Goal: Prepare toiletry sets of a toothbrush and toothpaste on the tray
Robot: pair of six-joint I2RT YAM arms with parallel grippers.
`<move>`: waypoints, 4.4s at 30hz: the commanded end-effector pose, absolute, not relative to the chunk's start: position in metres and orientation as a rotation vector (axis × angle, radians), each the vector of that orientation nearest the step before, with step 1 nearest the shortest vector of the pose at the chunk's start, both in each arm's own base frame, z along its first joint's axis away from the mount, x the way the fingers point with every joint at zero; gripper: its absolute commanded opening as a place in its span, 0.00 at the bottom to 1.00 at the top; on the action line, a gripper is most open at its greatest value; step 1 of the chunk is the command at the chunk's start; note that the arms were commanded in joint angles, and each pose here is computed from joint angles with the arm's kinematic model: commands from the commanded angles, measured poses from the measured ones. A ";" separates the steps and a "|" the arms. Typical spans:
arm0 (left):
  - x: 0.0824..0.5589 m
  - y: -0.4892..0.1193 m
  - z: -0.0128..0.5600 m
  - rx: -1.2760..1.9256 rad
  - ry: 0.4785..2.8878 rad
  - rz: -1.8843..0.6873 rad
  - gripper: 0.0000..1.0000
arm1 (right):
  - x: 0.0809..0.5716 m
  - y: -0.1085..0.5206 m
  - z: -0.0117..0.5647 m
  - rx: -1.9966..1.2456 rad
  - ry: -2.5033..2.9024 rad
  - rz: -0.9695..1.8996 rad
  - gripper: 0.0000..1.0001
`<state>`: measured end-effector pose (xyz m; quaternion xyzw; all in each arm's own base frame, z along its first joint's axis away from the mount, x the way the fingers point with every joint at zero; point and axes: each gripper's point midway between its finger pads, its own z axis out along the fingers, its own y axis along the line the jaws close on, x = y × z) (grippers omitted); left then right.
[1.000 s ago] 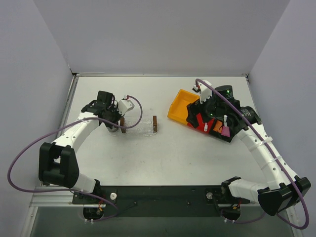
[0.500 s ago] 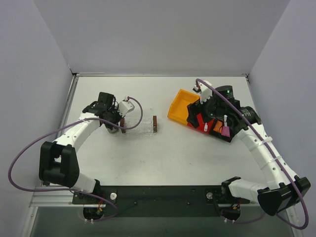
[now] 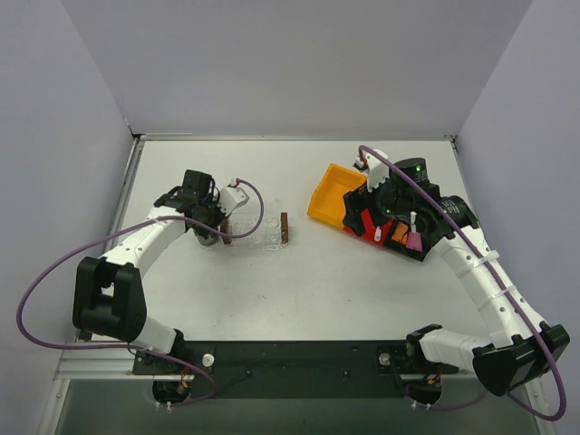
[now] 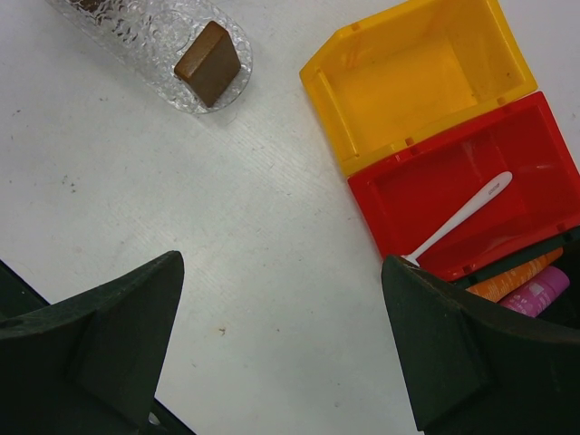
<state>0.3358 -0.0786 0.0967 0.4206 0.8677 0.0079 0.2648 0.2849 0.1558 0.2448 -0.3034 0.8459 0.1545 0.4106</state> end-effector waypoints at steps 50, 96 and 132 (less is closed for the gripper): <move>0.341 -0.089 0.172 1.092 2.207 0.027 0.49 | 0.286 0.142 0.256 -0.714 2.101 0.337 0.86; 0.257 -0.100 0.290 0.675 1.779 -0.198 0.91 | 0.300 0.015 0.199 -0.296 2.271 -0.005 0.86; 0.266 -0.109 0.253 0.686 1.818 -0.249 0.91 | 0.318 -0.036 0.128 -0.279 2.438 -0.299 0.72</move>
